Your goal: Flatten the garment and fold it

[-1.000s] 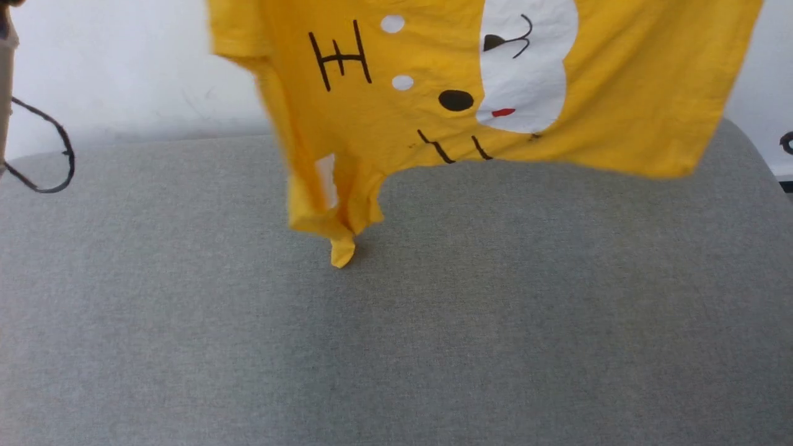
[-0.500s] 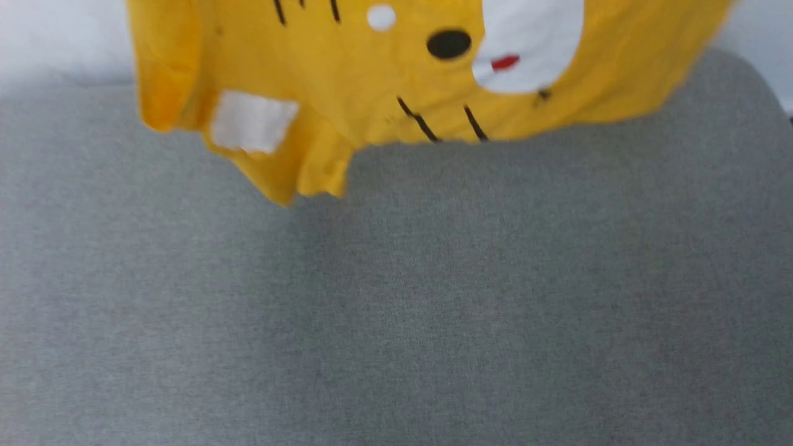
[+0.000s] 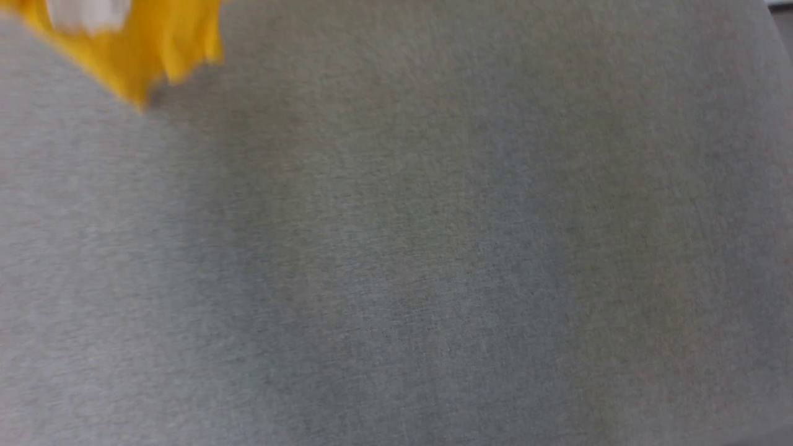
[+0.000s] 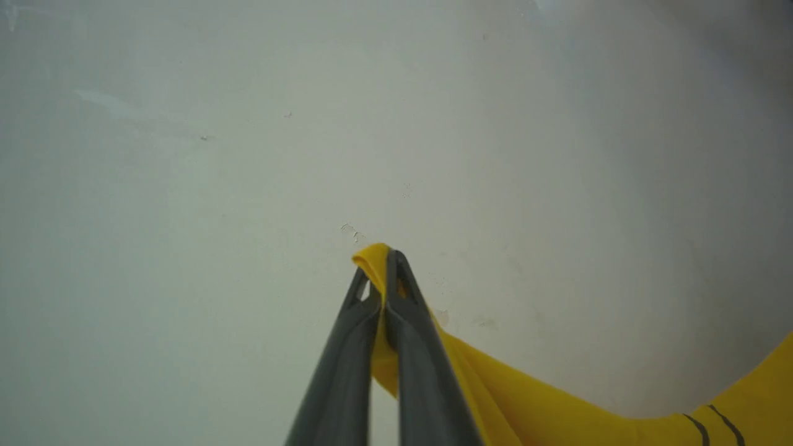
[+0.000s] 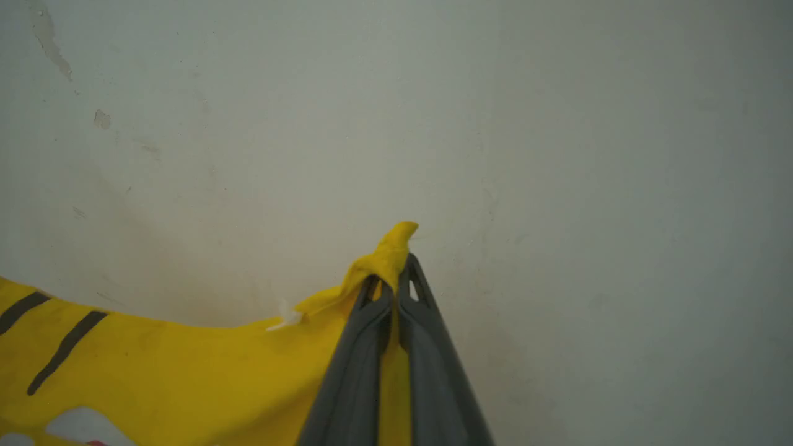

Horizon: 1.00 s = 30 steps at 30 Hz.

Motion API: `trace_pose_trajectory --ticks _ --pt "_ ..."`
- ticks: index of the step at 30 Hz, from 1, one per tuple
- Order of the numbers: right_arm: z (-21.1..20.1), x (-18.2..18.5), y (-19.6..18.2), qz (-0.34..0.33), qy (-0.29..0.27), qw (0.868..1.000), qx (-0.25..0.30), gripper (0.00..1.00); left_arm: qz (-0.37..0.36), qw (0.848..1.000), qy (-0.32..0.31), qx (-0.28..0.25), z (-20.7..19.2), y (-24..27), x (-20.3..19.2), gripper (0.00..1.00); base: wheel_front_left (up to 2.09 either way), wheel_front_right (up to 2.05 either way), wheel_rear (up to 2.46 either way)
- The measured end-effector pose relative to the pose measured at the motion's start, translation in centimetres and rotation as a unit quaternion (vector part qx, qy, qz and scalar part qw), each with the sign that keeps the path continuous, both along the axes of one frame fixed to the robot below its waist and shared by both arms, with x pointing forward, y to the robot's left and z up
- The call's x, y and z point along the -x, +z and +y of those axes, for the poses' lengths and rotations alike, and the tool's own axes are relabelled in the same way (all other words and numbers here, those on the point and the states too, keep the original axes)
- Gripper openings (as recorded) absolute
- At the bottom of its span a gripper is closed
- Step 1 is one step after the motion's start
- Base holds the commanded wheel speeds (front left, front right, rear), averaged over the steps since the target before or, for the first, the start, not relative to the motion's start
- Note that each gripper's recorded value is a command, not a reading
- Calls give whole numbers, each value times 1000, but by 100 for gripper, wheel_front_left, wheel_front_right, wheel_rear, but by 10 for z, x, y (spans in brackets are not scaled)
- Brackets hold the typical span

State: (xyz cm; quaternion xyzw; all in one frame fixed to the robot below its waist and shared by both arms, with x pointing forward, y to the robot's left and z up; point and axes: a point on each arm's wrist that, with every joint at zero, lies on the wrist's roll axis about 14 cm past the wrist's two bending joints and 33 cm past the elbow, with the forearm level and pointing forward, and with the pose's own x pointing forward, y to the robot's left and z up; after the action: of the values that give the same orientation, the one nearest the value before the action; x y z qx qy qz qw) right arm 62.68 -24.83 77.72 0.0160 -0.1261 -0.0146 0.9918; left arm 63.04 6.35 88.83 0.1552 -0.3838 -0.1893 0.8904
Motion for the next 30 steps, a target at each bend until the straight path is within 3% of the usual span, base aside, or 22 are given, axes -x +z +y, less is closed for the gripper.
trace_pose_trajectory --ticks 6,16,23,30 --pt "-25 -18 -19 -11 -29 999 30 0 2 998 -55 29 -20 -24 -22 0 0 0 0" --pt "-15 -67 -136 47 15 997 51 0 100 986 -129 24 -41 -165 -70 0 0 0 0" --pt "10 -64 -186 66 93 993 24 0 160 968 -191 15 -49 -233 -42 0 0 0 0" --pt "0 -11 -219 101 122 987 -9 0 230 947 -219 46 -43 -265 11 0 0 0 0"
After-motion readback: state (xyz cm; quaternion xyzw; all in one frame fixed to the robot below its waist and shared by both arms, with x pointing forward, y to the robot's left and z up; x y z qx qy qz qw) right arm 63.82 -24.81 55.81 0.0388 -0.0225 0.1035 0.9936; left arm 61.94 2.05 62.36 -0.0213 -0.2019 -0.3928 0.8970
